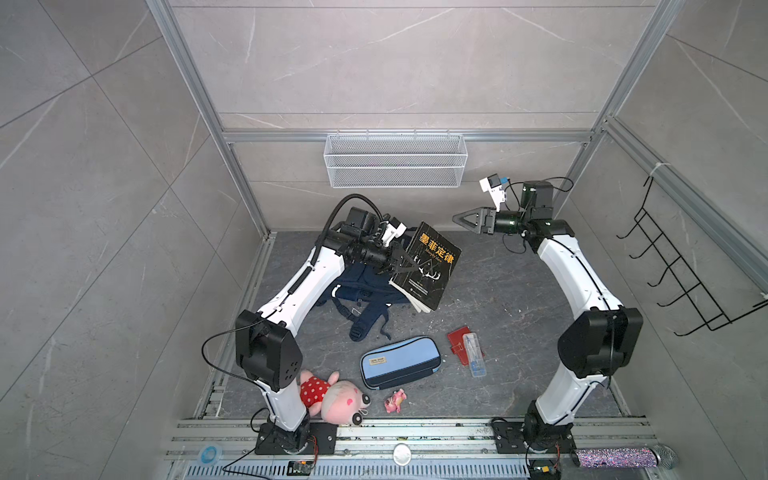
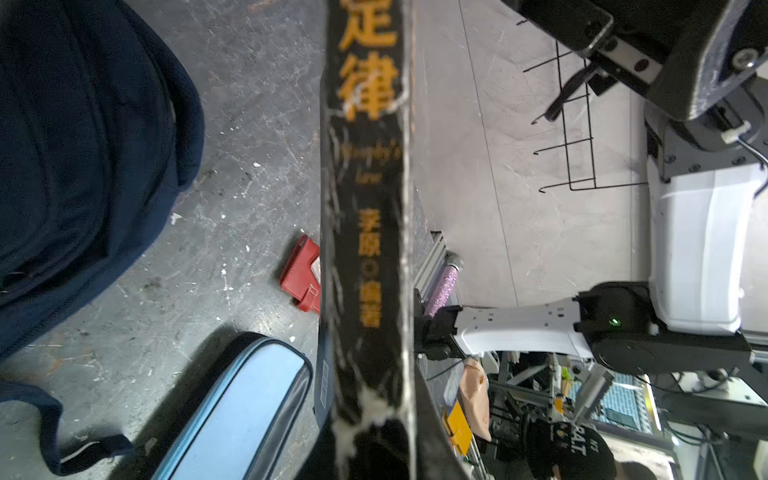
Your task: Pack the student bag
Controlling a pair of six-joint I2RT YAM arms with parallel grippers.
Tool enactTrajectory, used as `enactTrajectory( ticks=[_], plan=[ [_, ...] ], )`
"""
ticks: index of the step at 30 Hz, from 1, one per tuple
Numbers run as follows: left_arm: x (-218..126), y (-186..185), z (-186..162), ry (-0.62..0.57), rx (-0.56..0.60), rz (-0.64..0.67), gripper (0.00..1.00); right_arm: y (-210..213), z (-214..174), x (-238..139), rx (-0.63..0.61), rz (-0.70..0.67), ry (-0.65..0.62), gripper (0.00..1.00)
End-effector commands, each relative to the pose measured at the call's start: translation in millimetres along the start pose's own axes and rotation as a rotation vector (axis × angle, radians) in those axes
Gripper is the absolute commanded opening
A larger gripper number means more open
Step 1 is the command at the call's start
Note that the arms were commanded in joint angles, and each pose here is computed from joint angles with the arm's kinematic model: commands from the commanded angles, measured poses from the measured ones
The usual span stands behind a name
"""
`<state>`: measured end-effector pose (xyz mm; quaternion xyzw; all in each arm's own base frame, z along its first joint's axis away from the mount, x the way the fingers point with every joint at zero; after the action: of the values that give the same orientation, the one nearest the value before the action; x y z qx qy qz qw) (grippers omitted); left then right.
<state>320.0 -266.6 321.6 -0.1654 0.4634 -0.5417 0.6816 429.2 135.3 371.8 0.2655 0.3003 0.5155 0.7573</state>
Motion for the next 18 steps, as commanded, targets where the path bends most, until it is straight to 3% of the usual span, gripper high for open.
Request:
enactTrajectory(
  ticks=[1, 13, 18],
  plan=[
    [-26.9, -53.2, -2.2, -0.026, 0.156, -0.179, 0.0, 0.7, -10.3, 10.6, 0.03, 0.099, 0.08, 0.91],
    [-40.8, -76.2, -5.2, -0.022, 0.16, -0.232, 0.0, 6.7, -41.8, 50.9, 0.104, 0.321, 0.232, 0.9],
    [-41.0, -72.6, -7.4, -0.023, 0.164, -0.209, 0.0, 8.9, -56.4, 62.5, 0.143, 0.344, 0.266, 0.89]
  ],
)
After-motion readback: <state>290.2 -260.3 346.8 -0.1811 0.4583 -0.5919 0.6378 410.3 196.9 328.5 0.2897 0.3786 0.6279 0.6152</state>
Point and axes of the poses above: each gripper's point midway between its finger pads, its own x axis out along the fingers, its own y axis along the line the jaws close on, z = x × y, the point moved 6 cm from there along -x, back along the fingers, and after that the axes turned 11 degrees about x, right-handed, at the moved point
